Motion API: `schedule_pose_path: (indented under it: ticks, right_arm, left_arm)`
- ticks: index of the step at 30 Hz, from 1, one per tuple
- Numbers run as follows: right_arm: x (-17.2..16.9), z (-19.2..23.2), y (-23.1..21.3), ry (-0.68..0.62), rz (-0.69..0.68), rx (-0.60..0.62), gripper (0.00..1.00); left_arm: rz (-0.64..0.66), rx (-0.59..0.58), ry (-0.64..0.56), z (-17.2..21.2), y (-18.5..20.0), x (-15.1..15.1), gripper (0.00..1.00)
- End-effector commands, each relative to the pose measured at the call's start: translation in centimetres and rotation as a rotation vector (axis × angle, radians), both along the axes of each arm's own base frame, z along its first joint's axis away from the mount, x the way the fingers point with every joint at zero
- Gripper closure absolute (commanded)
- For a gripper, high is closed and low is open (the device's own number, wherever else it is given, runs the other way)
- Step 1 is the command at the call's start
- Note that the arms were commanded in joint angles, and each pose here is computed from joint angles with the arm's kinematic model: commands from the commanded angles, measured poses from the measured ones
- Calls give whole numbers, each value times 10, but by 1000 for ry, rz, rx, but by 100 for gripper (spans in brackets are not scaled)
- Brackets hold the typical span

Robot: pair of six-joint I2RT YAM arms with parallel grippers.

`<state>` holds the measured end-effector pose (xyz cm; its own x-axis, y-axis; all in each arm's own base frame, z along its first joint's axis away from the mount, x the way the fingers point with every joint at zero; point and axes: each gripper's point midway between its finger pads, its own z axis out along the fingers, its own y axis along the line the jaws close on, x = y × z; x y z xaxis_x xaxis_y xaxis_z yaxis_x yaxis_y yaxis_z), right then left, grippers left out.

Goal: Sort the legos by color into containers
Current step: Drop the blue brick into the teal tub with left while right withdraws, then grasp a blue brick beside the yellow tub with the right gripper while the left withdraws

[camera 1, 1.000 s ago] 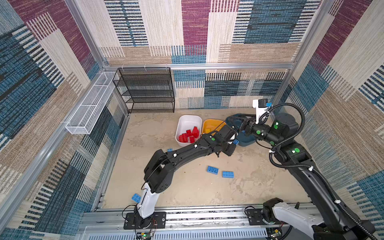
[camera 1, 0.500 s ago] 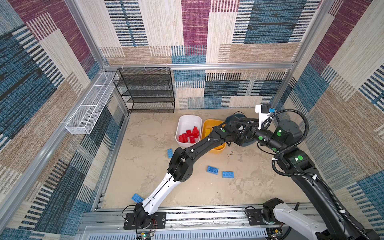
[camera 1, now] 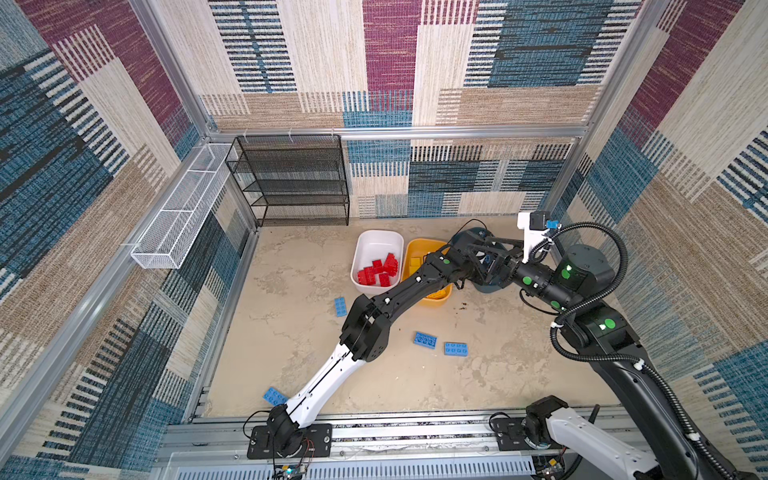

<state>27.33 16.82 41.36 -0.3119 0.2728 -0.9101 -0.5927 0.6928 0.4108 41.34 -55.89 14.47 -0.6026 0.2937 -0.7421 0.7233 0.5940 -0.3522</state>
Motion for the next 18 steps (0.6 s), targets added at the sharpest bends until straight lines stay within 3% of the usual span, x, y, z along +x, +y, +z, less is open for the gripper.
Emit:
schedule_pose_path:
  ticks: [1, 10, 18]
  right_arm:
    - [1, -2, -10, 8, -56, -40, 12]
    - [-5, -22, -26, 62, -124, -164, 8]
    - [-2, -106, -11, 228, -6, -319, 8]
  left_arm:
    - [2, -20, -37, 32, 8, -3, 38]
    - [101, -106, -99, 87, 81, -40, 35]
    - [250, -120, -94, 74, 196, -109, 35]
